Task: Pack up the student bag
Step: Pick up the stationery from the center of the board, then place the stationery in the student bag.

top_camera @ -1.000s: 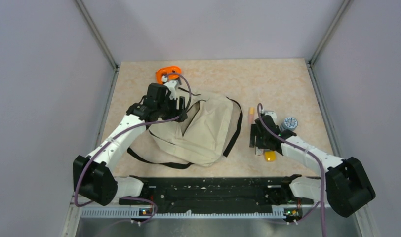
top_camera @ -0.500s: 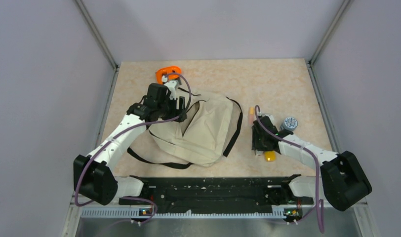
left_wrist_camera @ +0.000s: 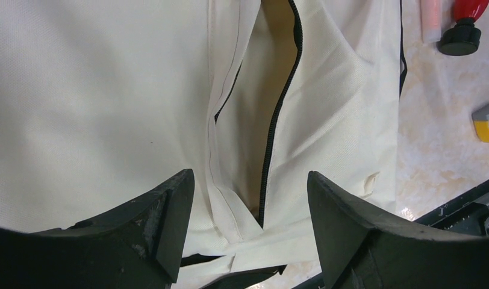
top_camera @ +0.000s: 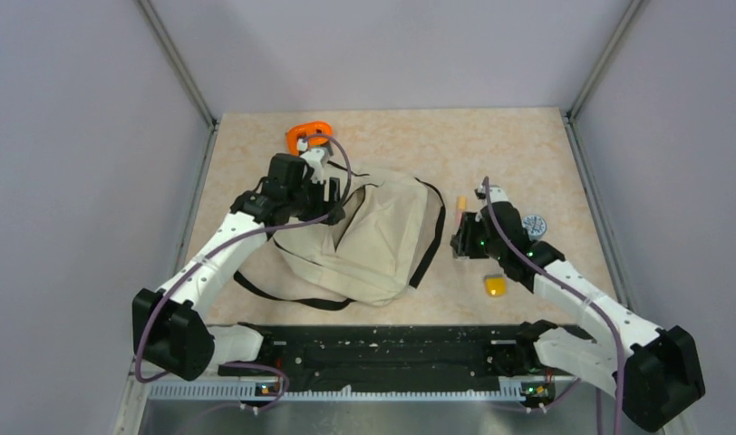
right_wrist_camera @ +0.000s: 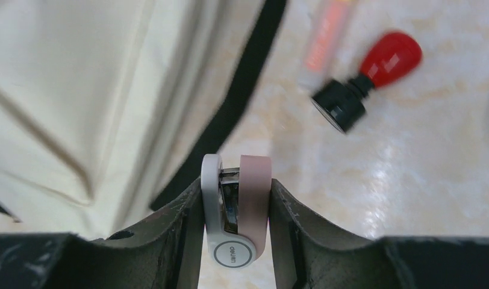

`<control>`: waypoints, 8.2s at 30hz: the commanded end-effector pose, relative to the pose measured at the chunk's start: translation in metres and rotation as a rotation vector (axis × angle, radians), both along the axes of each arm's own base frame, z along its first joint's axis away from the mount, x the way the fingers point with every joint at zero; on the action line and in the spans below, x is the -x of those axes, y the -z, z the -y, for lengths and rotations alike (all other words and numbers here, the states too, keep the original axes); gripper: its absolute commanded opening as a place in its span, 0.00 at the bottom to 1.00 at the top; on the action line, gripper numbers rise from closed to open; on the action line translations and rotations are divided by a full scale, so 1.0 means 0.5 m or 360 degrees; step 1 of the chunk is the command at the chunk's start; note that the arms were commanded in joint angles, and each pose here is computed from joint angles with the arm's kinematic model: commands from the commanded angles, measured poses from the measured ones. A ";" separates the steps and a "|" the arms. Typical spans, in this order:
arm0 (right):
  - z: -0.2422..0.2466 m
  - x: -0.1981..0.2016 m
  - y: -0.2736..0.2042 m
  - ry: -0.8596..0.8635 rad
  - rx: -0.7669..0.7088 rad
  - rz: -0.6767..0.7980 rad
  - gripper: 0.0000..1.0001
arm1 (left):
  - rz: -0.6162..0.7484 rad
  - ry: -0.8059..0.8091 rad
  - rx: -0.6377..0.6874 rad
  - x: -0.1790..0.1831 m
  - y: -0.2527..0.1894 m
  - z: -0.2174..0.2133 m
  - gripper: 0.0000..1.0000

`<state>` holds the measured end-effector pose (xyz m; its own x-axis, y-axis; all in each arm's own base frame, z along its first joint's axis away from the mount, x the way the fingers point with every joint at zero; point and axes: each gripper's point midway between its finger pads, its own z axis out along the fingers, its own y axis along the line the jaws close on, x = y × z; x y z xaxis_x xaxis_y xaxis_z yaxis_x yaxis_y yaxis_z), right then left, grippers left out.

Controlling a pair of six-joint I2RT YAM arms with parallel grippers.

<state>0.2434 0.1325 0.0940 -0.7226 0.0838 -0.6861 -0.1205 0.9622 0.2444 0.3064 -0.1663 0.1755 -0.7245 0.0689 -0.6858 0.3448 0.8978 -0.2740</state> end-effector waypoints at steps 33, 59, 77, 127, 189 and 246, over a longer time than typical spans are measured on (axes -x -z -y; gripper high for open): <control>-0.660 -0.198 -0.225 -0.1243 -0.0175 0.1313 0.41 | 0.0259 -0.0326 0.0085 -0.035 -0.088 -0.090 0.76; -0.611 -0.214 -0.108 -0.1381 0.0292 0.1019 0.42 | 0.0287 -0.0322 0.0093 -0.031 -0.099 -0.090 0.76; -0.612 -0.322 -0.101 -0.1408 0.0508 0.1154 0.41 | 0.0259 -0.0303 0.0096 -0.033 -0.089 -0.085 0.76; -0.569 -0.260 -0.176 -0.1411 0.0250 0.0874 0.68 | 0.0196 -0.0174 0.0134 -0.032 -0.062 -0.056 0.76; -0.490 -0.235 -0.087 -0.1254 0.0520 0.0566 0.51 | 0.0019 -0.0109 0.0153 -0.033 -0.001 -0.027 0.76; -0.370 -0.153 -0.312 -0.0552 -0.0077 0.0704 0.84 | 0.0235 -0.0121 0.0179 -0.024 -0.075 -0.037 0.78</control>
